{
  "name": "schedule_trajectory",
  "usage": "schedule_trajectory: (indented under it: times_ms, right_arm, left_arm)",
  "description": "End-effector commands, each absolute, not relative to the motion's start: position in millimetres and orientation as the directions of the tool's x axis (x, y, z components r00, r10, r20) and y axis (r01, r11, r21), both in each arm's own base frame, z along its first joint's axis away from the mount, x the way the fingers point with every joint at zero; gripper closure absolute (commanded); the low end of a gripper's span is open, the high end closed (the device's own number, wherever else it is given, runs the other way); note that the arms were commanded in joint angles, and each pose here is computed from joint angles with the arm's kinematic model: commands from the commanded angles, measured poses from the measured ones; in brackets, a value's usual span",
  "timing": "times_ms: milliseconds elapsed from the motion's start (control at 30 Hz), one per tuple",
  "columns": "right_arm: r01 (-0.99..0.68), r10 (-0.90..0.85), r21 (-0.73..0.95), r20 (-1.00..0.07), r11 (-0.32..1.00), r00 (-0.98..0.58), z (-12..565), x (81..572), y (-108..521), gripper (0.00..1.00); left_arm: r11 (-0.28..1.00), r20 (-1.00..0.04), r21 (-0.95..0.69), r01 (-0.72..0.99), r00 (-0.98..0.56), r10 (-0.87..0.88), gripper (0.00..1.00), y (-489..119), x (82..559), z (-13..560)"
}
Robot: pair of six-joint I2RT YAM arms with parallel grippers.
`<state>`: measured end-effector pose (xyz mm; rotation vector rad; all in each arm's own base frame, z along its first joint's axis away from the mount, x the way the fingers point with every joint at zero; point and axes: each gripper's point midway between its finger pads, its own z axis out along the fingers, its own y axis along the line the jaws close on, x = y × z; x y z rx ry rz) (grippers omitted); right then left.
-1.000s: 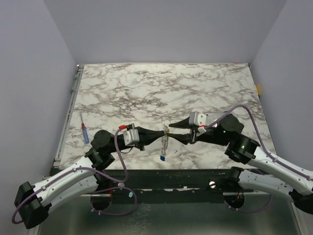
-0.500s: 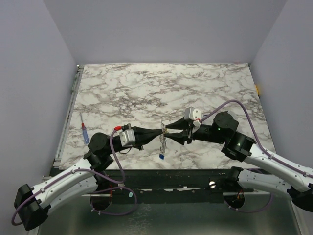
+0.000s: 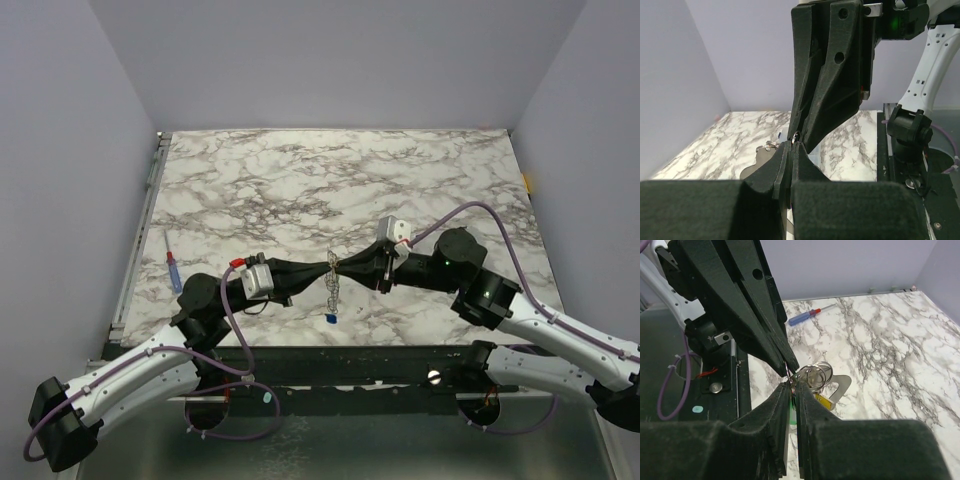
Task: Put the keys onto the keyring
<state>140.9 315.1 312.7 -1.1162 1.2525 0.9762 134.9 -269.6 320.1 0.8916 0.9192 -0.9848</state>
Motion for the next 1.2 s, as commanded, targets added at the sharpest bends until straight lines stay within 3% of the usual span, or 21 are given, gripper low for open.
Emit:
schedule_trajectory:
  times_ms: [0, 367, 400, 500, 733, 767, 833, 900, 1000, 1167]
  right_arm:
    - [-0.978, -0.016, -0.094, -0.996, 0.184, 0.093, 320, 137, 320, 0.83]
    - [-0.977, -0.028, -0.066, -0.998, 0.205, 0.061, 317, 142, 322, 0.79]
    - [-0.977, -0.026, -0.063, -0.998, 0.205, 0.059, 317, 142, 322, 0.81]
    - [-0.979, -0.021, -0.068, -0.998, 0.193, 0.066, 319, 140, 323, 0.99]
    - [-0.984, -0.005, -0.098, -0.995, 0.151, 0.099, 322, 133, 323, 0.99]
    - [-0.984, -0.005, -0.1, -0.995, 0.145, 0.101, 322, 132, 323, 0.97]
    - [-0.986, -0.007, -0.097, -0.995, 0.137, 0.097, 321, 131, 325, 0.79]
    - [-0.987, -0.008, -0.097, -0.995, 0.128, 0.097, 321, 130, 326, 0.7]
    - [-0.988, -0.009, -0.095, -0.995, 0.121, 0.095, 321, 129, 327, 0.69]
    - [-0.986, -0.001, -0.1, -0.995, 0.134, 0.101, 324, 132, 327, 0.75]
  left_arm:
    - [0.326, -0.894, 0.197, 0.925, 0.306, -0.327, 1.0, -263, 135, 335]
    - [0.336, -0.89, 0.198, 0.921, 0.312, -0.333, 1.0, -261, 135, 337]
    - [0.337, -0.89, 0.197, 0.921, 0.312, -0.333, 1.0, -260, 135, 336]
    - [0.336, -0.89, 0.198, 0.921, 0.313, -0.333, 1.0, -260, 135, 337]
    - [0.333, -0.89, 0.197, 0.922, 0.311, -0.334, 1.0, -261, 134, 337]
    - [0.333, -0.89, 0.198, 0.922, 0.311, -0.334, 1.0, -261, 134, 336]
    - [0.332, -0.89, 0.197, 0.922, 0.31, -0.333, 1.0, -261, 135, 336]
    - [0.331, -0.89, 0.198, 0.923, 0.311, -0.334, 1.0, -261, 134, 336]
    - [0.331, -0.889, 0.197, 0.923, 0.31, -0.336, 1.0, -261, 134, 336]
    - [0.33, -0.89, 0.194, 0.924, 0.307, -0.336, 1.0, -261, 134, 336]
